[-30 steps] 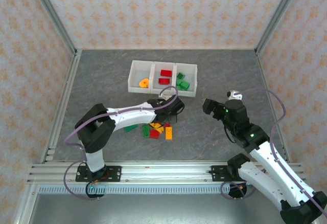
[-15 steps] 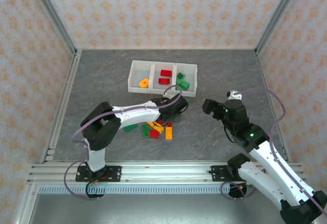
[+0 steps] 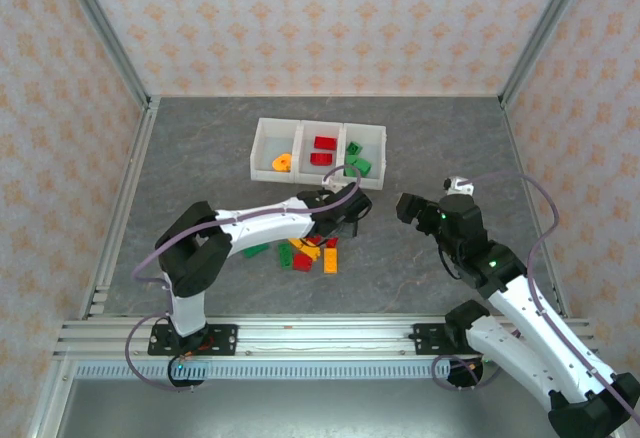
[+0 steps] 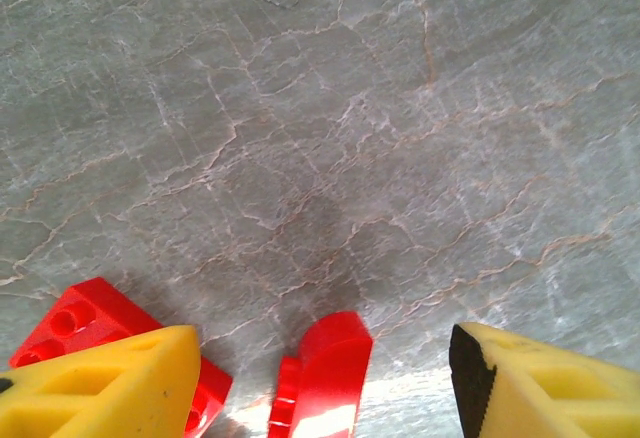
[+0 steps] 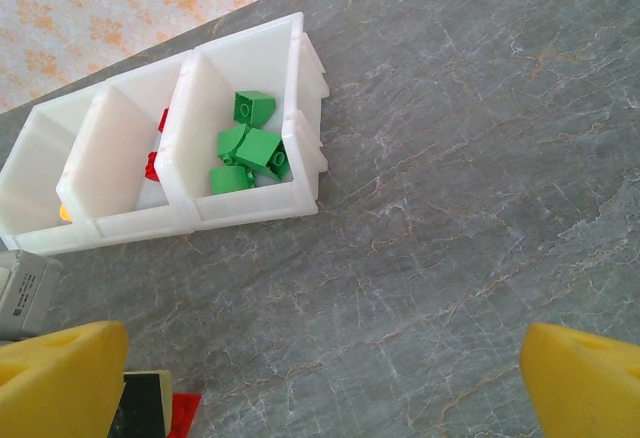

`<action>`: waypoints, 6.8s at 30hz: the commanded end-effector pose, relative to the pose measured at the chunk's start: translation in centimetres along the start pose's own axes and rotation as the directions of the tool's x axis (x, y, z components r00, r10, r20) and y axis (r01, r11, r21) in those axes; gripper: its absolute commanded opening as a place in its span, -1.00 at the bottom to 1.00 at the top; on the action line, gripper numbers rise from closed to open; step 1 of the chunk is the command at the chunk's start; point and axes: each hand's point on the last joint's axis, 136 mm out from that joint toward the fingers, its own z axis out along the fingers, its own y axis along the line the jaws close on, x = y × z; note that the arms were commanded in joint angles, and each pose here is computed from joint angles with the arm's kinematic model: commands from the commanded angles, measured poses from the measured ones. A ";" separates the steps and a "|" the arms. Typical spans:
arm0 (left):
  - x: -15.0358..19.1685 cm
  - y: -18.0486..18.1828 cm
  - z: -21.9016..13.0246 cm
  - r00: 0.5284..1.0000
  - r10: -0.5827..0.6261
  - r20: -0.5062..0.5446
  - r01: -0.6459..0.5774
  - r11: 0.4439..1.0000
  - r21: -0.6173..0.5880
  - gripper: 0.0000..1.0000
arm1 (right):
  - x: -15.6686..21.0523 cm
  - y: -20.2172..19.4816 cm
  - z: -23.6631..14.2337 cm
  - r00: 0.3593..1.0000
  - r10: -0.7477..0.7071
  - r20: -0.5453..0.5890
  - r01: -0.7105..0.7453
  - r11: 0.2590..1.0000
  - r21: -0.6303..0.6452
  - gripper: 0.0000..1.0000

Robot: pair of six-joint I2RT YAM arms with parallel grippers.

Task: Sort the legos into containers by color
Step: Pick up the lego from the center of the table, then place the lego in the container, then pick up the lego from the center of the table.

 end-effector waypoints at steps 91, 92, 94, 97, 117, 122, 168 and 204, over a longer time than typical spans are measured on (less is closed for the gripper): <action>-5.8 1.6 -1.4 0.996 0.026 0.088 -0.021 0.998 -0.057 -0.51 | -0.5 -0.5 0.1 0.999 0.008 0.031 -0.009 0.999 0.031 0.99; -6.9 2.1 -1.8 0.994 0.009 0.110 -0.003 0.998 -0.055 -0.51 | -0.5 -0.5 0.1 0.999 0.009 0.031 -0.010 0.999 0.031 0.99; -9.8 3.0 -2.4 0.987 -0.005 0.158 0.013 0.999 -0.048 -0.51 | -0.5 -0.5 0.1 0.999 0.009 0.033 -0.010 1.000 0.029 0.99; -13.9 4.5 -2.9 0.973 -0.046 0.225 0.058 0.997 -0.047 -0.52 | -0.5 -0.5 0.1 0.999 0.009 0.032 -0.010 1.000 0.028 1.00; -21.2 7.6 6.3 0.969 -0.149 0.195 0.155 0.988 -0.020 -0.49 | -0.4 -0.5 0.3 1.000 0.005 0.027 -0.005 0.999 0.034 0.99; -20.4 7.9 5.9 0.967 -0.148 0.205 0.152 0.988 -0.004 -0.33 | -0.3 -0.5 0.4 1.000 0.002 0.022 -0.002 0.999 0.034 0.99; -1.6 8.3 1.0 0.983 -0.180 0.021 0.181 0.980 -0.080 0.58 | 0.2 -0.4 0.8 1.000 -0.006 0.000 0.006 0.999 0.033 0.99; -3.4 -3.4 4.4 0.989 -0.138 -0.047 0.144 0.973 0.182 0.12 | 0.0 -0.5 0.7 1.000 -0.001 0.010 0.001 0.999 0.038 0.99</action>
